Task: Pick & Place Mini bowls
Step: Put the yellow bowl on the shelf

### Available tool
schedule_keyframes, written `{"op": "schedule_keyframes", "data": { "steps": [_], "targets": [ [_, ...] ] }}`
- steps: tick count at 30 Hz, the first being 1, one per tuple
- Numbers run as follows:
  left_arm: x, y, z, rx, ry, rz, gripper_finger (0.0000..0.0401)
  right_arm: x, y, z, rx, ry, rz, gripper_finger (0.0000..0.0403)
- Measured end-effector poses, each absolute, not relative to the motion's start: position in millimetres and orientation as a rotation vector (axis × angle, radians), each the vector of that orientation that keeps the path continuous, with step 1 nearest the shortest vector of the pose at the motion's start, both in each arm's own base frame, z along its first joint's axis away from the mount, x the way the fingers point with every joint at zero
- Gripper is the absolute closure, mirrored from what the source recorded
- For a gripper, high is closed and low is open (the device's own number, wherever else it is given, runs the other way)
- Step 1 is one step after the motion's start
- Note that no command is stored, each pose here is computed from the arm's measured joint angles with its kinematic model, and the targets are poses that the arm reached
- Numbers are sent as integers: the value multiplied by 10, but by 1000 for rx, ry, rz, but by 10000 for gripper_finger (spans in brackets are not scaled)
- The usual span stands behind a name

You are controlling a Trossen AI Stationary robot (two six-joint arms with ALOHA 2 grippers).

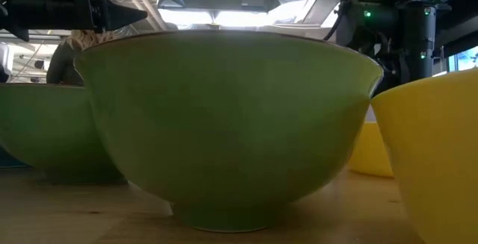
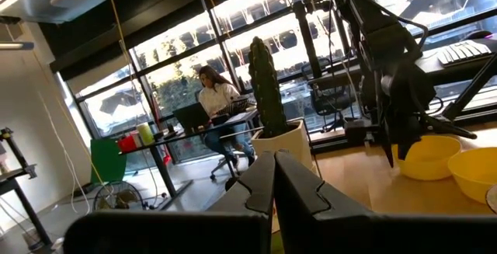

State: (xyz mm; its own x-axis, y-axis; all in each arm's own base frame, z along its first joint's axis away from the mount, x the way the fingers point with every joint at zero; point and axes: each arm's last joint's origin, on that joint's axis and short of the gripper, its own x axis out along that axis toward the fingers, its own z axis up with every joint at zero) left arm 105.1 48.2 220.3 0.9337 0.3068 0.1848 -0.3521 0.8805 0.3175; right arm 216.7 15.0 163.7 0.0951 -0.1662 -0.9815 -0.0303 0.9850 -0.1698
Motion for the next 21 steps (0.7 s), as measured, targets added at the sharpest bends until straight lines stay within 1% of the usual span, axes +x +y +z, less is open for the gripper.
{"op": "schedule_keyframes", "data": {
  "steps": [1, 2, 3, 7, 11, 17, 21],
  "targets": [
    [1051, 482, 2203, 355, -131, 344, 397, 2164, 147, 1646, -158, 1475, -96, 373],
    [1051, 482, 2203, 355, -131, 344, 397, 2164, 142, 1651, -155, 1473, -94, 385],
    [1051, 482, 2203, 355, -131, 344, 397, 2165, 135, 1651, -155, 1474, -98, 389],
    [1051, 482, 2205, 355, -131, 344, 397, 2157, 99, 1663, -145, 1473, -113, 382],
    [1051, 482, 2205, 355, -131, 344, 397, 2111, 60, 1771, -153, 1425, -126, 396],
    [1051, 481, 2205, 355, -131, 344, 397, 1949, -2, 2100, -197, 1241, -228, 398],
    [1051, 482, 2204, 355, -130, 343, 397, 1790, -11, 2399, -164, 1026, -241, 399]
  ]
}}
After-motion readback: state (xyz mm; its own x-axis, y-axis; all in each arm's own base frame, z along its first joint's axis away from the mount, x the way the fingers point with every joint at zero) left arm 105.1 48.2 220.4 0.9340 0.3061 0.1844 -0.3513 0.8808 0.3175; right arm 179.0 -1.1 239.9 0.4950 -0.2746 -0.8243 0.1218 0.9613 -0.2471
